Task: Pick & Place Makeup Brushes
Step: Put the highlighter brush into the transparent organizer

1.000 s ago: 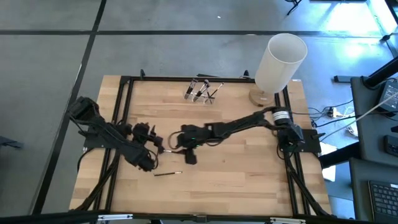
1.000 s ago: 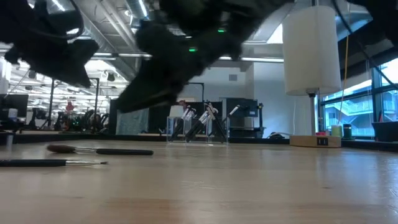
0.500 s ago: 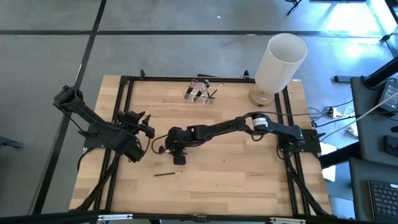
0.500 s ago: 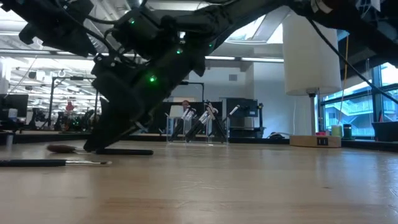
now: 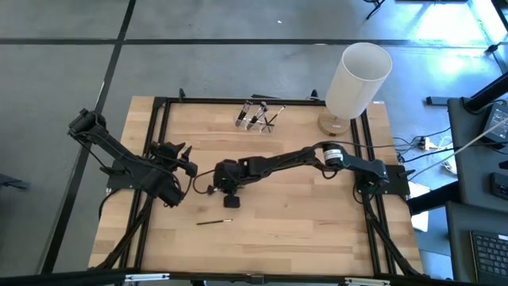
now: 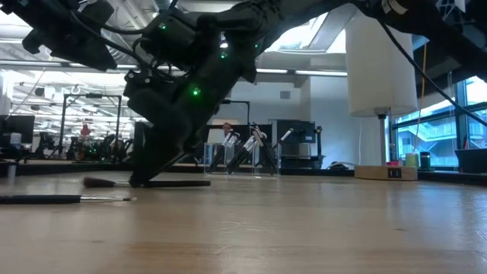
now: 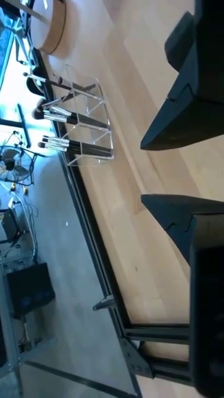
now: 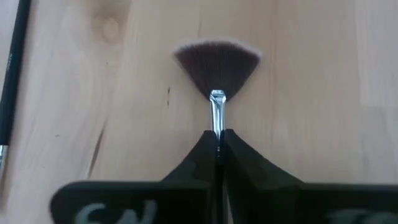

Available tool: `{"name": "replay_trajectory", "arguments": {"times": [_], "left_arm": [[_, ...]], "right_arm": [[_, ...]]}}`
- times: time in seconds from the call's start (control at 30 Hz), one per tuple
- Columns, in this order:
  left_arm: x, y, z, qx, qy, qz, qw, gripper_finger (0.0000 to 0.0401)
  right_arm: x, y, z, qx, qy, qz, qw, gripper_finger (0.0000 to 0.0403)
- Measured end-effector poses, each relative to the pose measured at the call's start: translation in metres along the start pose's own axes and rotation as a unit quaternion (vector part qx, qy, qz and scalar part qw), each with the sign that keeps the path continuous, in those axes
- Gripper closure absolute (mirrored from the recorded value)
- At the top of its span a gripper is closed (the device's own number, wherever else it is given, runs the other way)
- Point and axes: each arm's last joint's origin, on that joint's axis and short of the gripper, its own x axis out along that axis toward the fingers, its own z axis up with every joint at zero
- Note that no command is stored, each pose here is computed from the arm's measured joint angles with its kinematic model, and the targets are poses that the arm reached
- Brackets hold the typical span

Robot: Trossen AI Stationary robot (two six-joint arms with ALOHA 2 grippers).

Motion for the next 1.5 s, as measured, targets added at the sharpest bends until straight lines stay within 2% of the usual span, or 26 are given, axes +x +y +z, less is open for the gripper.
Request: {"name": "replay_trajectory", "arguments": {"times": [0.17,0.33,0.53,0.67,0.77,0.87,1.0,1.2,1.33,1.5], "left_arm": [[0.0,0.0,0.0,-0.001,0.003,0.0,1.0,0.0283],[0.0,0.001,-0.002,0.018,0.036,0.012,0.999,0.0283],[-0.001,0.001,-0.004,0.022,0.066,0.018,0.997,0.0283],[-0.004,0.0,-0.007,0.017,0.082,0.013,0.996,0.0283],[-0.007,0.0,-0.008,0.011,0.088,0.004,0.996,0.0283],[-0.009,0.0,-0.009,0.009,0.087,-0.005,0.996,0.0283],[-0.01,-0.001,-0.009,0.005,0.081,-0.009,0.997,0.0283],[-0.003,-0.005,-0.005,-0.021,0.042,-0.013,0.999,0.0283],[0.002,-0.006,-0.003,-0.016,0.04,0.0,0.999,0.0283],[0.01,-0.006,0.0,0.001,0.039,0.022,0.999,0.0283]], "right_arm": [[-0.007,-0.008,0.002,0.018,-0.001,-0.002,1.0,0.037],[-0.029,-0.011,0.006,0.017,0.012,-0.007,1.0,0.0391],[-0.081,-0.014,0.019,0.008,0.013,-0.033,0.999,0.04],[-0.124,-0.018,0.027,0.009,-0.027,-0.045,0.999,0.0396],[-0.152,-0.024,0.022,0.028,-0.045,-0.051,0.997,0.0395],[-0.166,-0.026,0.011,0.055,-0.044,-0.056,0.996,0.0395],[-0.154,-0.018,-0.009,0.072,0.004,-0.054,0.996,0.0394],[-0.116,0.01,-0.019,0.01,0.025,-0.034,0.999,0.0388],[-0.101,0.016,-0.017,-0.03,0.014,-0.03,0.999,0.0357],[-0.083,0.013,-0.022,-0.045,0.025,-0.032,0.998,0.0299]]}}
